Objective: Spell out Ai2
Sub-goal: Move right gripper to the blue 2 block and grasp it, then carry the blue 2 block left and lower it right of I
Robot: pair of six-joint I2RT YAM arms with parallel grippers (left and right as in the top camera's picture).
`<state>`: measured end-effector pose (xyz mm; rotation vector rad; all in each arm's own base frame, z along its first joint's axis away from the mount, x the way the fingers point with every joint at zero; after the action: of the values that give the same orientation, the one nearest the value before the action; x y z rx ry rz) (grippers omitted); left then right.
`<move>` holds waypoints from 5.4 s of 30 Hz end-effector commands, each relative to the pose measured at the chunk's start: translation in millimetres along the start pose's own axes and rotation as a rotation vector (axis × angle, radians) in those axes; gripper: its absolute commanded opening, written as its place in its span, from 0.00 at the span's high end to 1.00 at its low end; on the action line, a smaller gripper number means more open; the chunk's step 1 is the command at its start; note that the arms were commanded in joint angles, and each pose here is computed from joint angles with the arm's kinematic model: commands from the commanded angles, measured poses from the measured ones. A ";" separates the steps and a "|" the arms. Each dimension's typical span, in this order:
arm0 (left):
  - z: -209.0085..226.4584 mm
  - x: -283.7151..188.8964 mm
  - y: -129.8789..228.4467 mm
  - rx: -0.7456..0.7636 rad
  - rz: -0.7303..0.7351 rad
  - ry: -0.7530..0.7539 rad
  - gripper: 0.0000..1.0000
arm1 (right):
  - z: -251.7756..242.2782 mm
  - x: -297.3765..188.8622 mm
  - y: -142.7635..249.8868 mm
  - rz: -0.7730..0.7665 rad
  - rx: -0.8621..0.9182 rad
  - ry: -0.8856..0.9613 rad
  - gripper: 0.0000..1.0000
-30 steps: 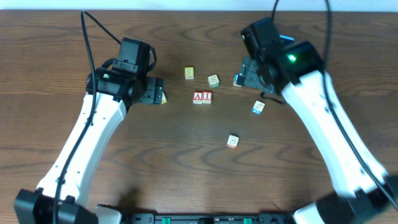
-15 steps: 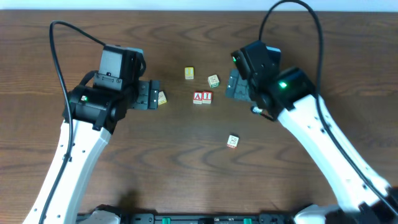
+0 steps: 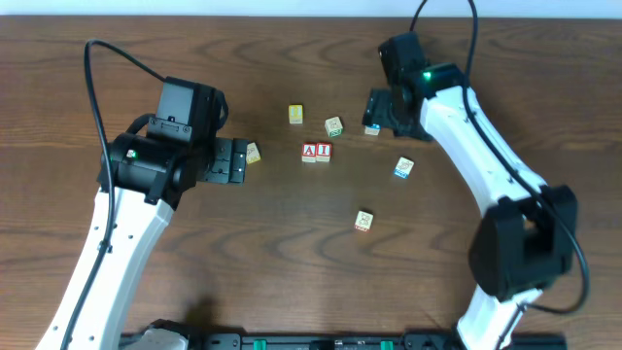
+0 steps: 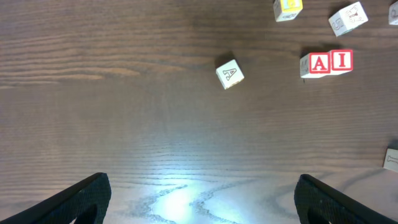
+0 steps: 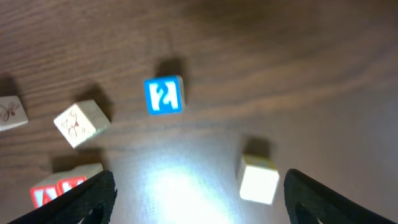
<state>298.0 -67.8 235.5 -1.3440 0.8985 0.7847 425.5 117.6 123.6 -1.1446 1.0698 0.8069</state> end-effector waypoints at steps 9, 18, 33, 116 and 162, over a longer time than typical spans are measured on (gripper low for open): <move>-0.7 0.6 -2.7 -0.014 -0.013 0.005 0.04 | 24.0 54.5 -16.0 0.066 -0.155 -0.019 0.19; -1.0 0.7 -4.6 -0.014 -0.021 0.006 0.05 | 23.9 73.5 -11.9 0.088 -0.175 -0.008 0.23; -1.0 0.8 -4.6 -0.014 -0.020 0.006 0.05 | 25.4 92.3 -12.2 0.085 -0.160 -0.001 0.48; -4.0 0.7 9.5 -0.022 0.045 0.030 0.04 | 49.8 2.5 87.8 -0.022 -0.101 -0.115 0.77; -4.6 1.1 5.3 -0.030 0.027 0.032 0.05 | 66.8 61.0 72.3 -0.028 -0.104 -0.138 0.66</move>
<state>294.1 -72.0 233.7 -1.3713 0.9307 0.7923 386.9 198.8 41.6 -1.1609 0.9233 0.9330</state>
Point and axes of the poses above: each gripper's point midway between its finger pads, its own x axis out along the fingers, its own z axis along the line the jaws close on, y = z × x, the point moved 2 cm from there along -x, back along the fingers, and after that the axes turned 2 degrees about -x, right-handed, at the moved point
